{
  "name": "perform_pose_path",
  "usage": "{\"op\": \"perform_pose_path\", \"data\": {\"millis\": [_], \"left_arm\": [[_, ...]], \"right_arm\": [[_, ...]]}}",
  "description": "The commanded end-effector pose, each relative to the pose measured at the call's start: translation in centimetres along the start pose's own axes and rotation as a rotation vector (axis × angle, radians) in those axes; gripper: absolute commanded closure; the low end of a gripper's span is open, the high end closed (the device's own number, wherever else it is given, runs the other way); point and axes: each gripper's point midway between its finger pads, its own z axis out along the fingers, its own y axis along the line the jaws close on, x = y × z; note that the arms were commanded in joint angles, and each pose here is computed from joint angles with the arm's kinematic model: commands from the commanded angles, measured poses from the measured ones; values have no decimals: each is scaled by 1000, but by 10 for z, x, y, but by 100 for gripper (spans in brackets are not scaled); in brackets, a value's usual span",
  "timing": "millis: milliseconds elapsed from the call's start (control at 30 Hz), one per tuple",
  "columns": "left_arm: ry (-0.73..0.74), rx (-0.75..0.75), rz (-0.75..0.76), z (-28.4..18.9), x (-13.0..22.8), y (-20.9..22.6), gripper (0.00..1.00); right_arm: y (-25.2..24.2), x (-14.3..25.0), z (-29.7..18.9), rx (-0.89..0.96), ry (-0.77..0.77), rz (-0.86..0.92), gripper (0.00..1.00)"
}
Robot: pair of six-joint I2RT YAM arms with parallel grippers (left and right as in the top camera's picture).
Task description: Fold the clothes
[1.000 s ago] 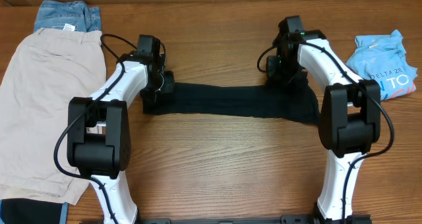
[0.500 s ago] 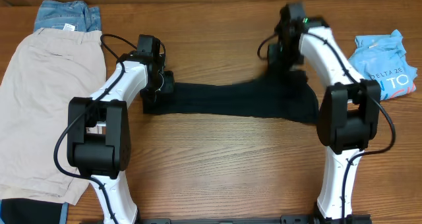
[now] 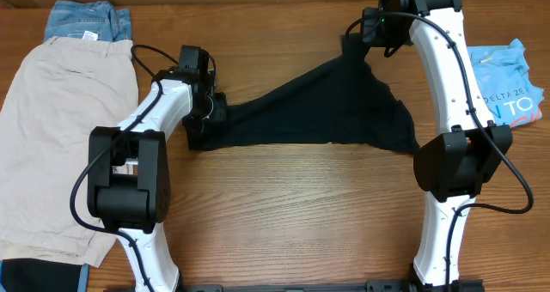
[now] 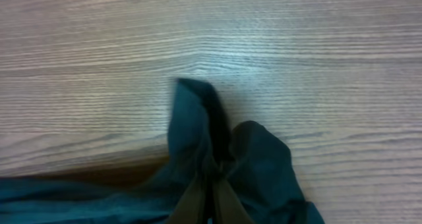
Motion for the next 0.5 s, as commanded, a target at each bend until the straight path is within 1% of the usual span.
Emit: {"op": "perform_pose_path", "data": {"millis": [0,100,167,400,467], "left_arm": [[59,-30,1,7,18,10,87],[58,-30,1,7,18,10,87],[58,-31,2,7,18,10,87],[55,-40,1,7,17,12,87],[55,-40,1,7,17,12,87]], "right_arm": [[-21,0,-11,95,-10,10,96],[-34,14,-14,168,45,6,96],[-38,25,-15,186,90,3,96],[-43,61,-22,209,239,-6,96],[-41,69,-24,191,277,-4,95]]}}
